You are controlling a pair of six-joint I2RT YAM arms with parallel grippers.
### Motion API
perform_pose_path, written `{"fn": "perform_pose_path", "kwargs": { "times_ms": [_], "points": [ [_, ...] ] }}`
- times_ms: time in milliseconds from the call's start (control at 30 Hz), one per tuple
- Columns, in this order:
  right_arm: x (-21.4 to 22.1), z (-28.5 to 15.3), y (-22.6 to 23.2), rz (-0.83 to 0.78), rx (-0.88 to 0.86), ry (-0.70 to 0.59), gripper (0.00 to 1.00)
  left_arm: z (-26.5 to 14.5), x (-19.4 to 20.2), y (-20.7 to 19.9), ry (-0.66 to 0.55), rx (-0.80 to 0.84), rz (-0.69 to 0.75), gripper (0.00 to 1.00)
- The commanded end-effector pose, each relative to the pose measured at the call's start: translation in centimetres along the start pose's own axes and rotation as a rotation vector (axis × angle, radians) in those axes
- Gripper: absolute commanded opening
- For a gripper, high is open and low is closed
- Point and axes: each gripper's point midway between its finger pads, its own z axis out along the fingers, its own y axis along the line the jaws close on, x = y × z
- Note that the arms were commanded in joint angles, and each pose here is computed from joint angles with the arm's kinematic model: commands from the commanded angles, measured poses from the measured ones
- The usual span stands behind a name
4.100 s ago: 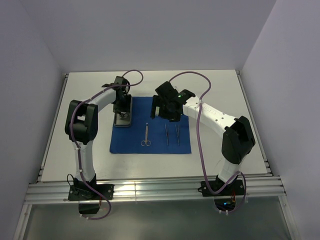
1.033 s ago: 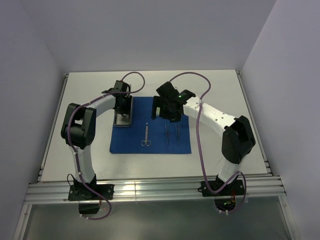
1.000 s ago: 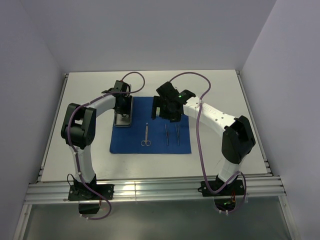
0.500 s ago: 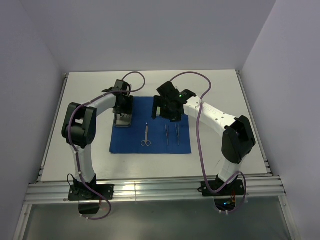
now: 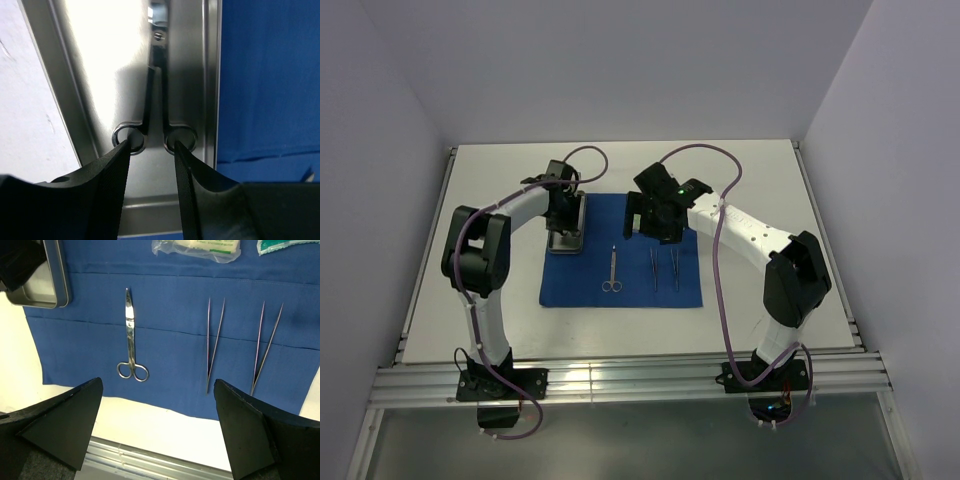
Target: Open and lay out the surgical kit
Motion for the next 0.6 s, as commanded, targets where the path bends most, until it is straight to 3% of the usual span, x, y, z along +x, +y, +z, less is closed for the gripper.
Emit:
{"fn": "perform_pose_path", "kwargs": {
  "times_ms": [0,233,567],
  "points": [
    [-1.3,-0.7,0.7,-0.004,-0.041,-0.039,1.00,-2.6,0.6,-1.0,0.044,0.061,0.021,0.44],
    [-1.5,-1.1,0.9,-0.009,-0.053,-0.049,0.99,-4.1,-1.4,-1.2,-0.023,0.067,0.043,0.36],
    [-1.5,-1.1,0.9,-0.014,-0.059,-0.052,0.99,-3.2,-3.0,-1.2,-0.064,0.059,0.076,0.30]
  ]
}}
